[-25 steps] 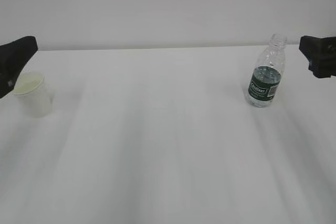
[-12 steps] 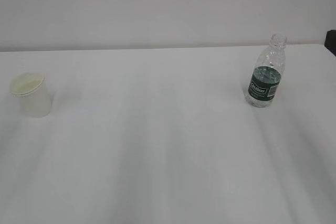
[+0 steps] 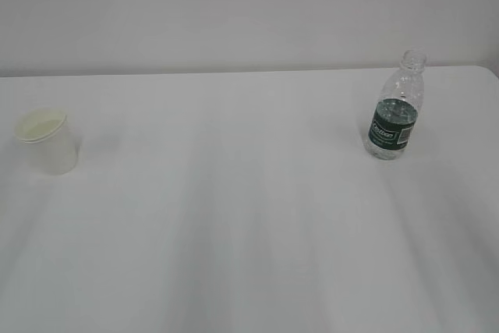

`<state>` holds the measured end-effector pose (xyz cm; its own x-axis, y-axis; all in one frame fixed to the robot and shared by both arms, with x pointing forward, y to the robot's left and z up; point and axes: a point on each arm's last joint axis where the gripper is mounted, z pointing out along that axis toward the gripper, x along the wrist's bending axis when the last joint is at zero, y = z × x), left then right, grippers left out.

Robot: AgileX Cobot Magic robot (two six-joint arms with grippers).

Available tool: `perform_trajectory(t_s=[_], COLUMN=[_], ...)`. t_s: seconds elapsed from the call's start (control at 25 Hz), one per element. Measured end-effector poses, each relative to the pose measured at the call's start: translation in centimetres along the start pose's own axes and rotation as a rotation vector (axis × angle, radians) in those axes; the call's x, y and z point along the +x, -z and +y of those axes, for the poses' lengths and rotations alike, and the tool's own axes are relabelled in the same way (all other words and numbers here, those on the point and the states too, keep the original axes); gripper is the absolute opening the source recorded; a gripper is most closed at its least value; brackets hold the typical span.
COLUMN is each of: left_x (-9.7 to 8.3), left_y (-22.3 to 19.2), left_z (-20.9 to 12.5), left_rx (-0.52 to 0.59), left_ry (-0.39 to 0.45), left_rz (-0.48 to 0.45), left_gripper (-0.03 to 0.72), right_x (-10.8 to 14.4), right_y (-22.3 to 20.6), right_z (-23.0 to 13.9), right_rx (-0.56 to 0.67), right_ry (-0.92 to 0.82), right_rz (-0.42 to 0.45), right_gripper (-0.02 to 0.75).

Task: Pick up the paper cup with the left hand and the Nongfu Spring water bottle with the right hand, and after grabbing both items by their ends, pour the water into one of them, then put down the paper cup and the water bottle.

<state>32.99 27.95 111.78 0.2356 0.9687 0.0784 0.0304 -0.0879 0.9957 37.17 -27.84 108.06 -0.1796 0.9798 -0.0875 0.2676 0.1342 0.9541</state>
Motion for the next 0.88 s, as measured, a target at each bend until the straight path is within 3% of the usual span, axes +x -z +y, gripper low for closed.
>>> perform_trajectory(t_s=[0.36,0.68,0.88], left_x=[0.3,0.1,0.1], left_y=[4.0,5.0,5.3], left_z=[-0.1,-2.3,-2.9], left_rx=[0.137,0.396,0.475], left_ry=[0.051,0.088,0.091], left_rz=[0.016,0.001,-0.001], left_gripper=[0.587,0.587,0.587], right_x=[0.2,0.4,0.5], right_y=[3.3,5.0,5.7], right_z=[-1.7,-3.5,-4.4], right_rx=[0.136,0.297,0.391], right_ry=[0.033,0.038,0.038], right_rz=[0.013,0.033,0.045], right_gripper=[0.595,0.594,0.594])
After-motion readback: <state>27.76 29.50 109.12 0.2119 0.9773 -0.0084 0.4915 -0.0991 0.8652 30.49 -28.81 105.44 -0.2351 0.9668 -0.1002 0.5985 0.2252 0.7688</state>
